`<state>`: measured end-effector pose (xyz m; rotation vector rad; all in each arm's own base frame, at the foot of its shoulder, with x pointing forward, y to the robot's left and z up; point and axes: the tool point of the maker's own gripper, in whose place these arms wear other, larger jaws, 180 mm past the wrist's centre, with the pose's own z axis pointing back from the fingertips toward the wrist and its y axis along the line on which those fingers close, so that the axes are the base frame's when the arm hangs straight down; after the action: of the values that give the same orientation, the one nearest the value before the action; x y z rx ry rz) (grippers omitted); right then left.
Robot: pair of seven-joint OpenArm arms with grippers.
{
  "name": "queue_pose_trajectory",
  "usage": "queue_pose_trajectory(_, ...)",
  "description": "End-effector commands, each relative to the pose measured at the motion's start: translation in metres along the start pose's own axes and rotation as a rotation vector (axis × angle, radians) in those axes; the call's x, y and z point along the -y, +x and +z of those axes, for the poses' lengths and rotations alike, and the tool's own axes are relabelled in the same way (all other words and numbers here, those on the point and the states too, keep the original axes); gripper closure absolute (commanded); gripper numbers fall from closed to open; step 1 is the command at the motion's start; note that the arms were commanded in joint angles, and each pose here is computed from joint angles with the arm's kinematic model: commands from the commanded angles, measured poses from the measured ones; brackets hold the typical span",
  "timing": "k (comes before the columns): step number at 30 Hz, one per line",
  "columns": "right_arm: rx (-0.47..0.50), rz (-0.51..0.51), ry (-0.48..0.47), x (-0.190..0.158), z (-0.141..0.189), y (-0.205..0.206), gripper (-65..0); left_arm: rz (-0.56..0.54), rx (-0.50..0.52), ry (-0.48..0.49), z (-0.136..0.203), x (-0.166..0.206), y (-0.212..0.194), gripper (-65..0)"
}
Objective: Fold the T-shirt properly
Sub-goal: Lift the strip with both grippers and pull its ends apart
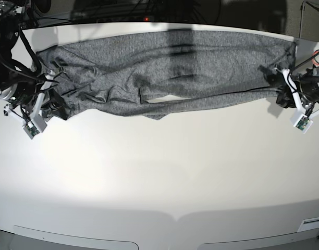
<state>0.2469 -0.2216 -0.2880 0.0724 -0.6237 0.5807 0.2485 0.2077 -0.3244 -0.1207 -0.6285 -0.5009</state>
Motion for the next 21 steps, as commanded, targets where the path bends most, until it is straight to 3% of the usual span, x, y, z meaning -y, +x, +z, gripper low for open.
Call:
queue_pose_trajectory(1,0.036,0.023,-0.016,0.005,0.006,0.011,0.0,-0.017,0.051,0.02,0.006,-0.006,0.015,0.0)
queue_pose_trajectory(5,0.076,0.023,-0.015,0.005,0.006,0.018,0.0,-0.017,0.073,0.02,0.007,-0.006,0.019,0.0)
queue_pose_trajectory(7,0.099,0.017,-0.01,0.005,0.005,0.021,-15.2,-0.017,0.074,0.019,0.007,-0.006,0.019,0.0)
queue_pose_trajectory(9,0.107,0.007,0.003,0.003,0.0,0.021,-21.9,-0.017,0.074,0.019,0.007,-0.006,0.019,0.0)
queue_pose_trajectory(16,0.063,-0.047,0.139,-0.008,-0.047,0.017,-21.9,-0.016,0.074,0.019,0.007,-0.006,0.019,0.0)
queue_pose_trajectory(21,-0.031,-0.052,0.195,-0.006,-0.085,0.018,-21.9,-0.014,0.076,0.015,0.006,-0.005,0.019,0.0)
